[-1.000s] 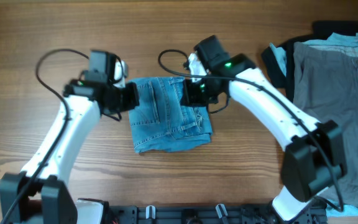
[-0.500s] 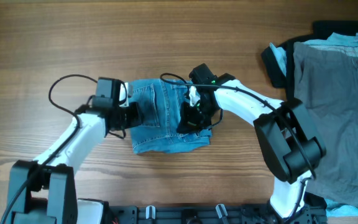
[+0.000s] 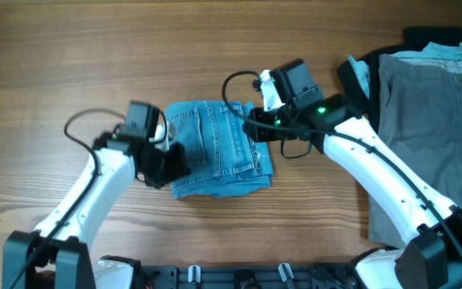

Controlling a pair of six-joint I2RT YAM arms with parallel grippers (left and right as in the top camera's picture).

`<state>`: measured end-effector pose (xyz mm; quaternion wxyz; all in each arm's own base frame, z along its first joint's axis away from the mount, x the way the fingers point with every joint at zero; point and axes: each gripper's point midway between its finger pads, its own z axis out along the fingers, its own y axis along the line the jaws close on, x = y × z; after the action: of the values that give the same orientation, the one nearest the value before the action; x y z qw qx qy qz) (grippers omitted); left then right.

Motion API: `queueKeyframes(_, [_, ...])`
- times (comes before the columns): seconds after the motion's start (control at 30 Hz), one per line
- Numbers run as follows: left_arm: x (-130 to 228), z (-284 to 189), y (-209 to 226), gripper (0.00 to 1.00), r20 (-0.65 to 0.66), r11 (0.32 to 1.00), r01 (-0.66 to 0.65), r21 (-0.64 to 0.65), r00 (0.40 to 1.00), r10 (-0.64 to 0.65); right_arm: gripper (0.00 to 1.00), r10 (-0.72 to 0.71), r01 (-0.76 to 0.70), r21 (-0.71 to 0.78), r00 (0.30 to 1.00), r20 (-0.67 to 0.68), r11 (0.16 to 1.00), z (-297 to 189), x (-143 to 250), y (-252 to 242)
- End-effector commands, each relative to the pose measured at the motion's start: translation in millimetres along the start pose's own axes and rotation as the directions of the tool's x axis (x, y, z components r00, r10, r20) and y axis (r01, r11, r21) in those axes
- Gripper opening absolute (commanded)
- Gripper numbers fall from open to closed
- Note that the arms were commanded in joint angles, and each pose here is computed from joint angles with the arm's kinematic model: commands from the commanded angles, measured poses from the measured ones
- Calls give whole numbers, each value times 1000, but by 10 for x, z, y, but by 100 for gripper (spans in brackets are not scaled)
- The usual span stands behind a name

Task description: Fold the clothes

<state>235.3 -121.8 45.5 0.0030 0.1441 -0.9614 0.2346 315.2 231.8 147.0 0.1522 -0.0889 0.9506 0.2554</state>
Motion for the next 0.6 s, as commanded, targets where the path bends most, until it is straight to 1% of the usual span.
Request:
queueKeyframes(0.0, [310,307,443,4,-57,961,270,-54,960,-273,25,37,-38,19,999,27,999,-61,-58,-32])
queueKeyframes(0.03, [279,334,568,4,-25,949,307,-67,951,-309,25,32,-32,17,999,23,999,-61,-50,-29])
queueKeyframes(0.07, [157,325,654,4,29,944,325,-61,946,-324,25,32,-32,17,999,23,999,-61,-51,-28])
queueKeyframes(0.13, [-206,227,725,4,153,937,351,2,926,-347,25,28,-28,4,999,30,1000,-61,-72,-3])
queueKeyframes(0.2, [-579,52,753,4,262,929,360,82,892,-369,25,23,-22,-32,999,30,999,-61,-84,65])
queueKeyframes(0.27, [-888,-179,781,4,348,935,334,122,868,-355,25,12,-10,-87,1000,28,996,-67,-95,170])
queueKeyframes(0.3, [-1042,-325,786,4,391,945,301,129,860,-328,24,5,-2,-108,999,32,994,-68,-106,216])
queueKeyframes(0.37, [-1351,-685,723,4,479,974,195,112,848,-225,24,-50,58,-136,997,65,989,-65,-166,321])
queueKeyframes(0.43, [-1504,-977,620,4,512,988,131,84,845,-155,24,-148,168,-156,980,131,973,-56,-269,469])
queueKeyframes(0.47, [-1545,-1166,518,6,512,993,102,66,850,-122,24,-191,219,-156,966,174,963,-26,-347,548])
queueKeyframes(0.53, [-1475,-1378,384,19,471,993,101,58,874,-117,24,-210,240,-128,954,212,962,76,-443,576])
queueKeyframes(0.57, [-1337,-1456,320,24,413,990,126,62,900,-141,24,-213,240,-107,953,216,965,186,-474,548])
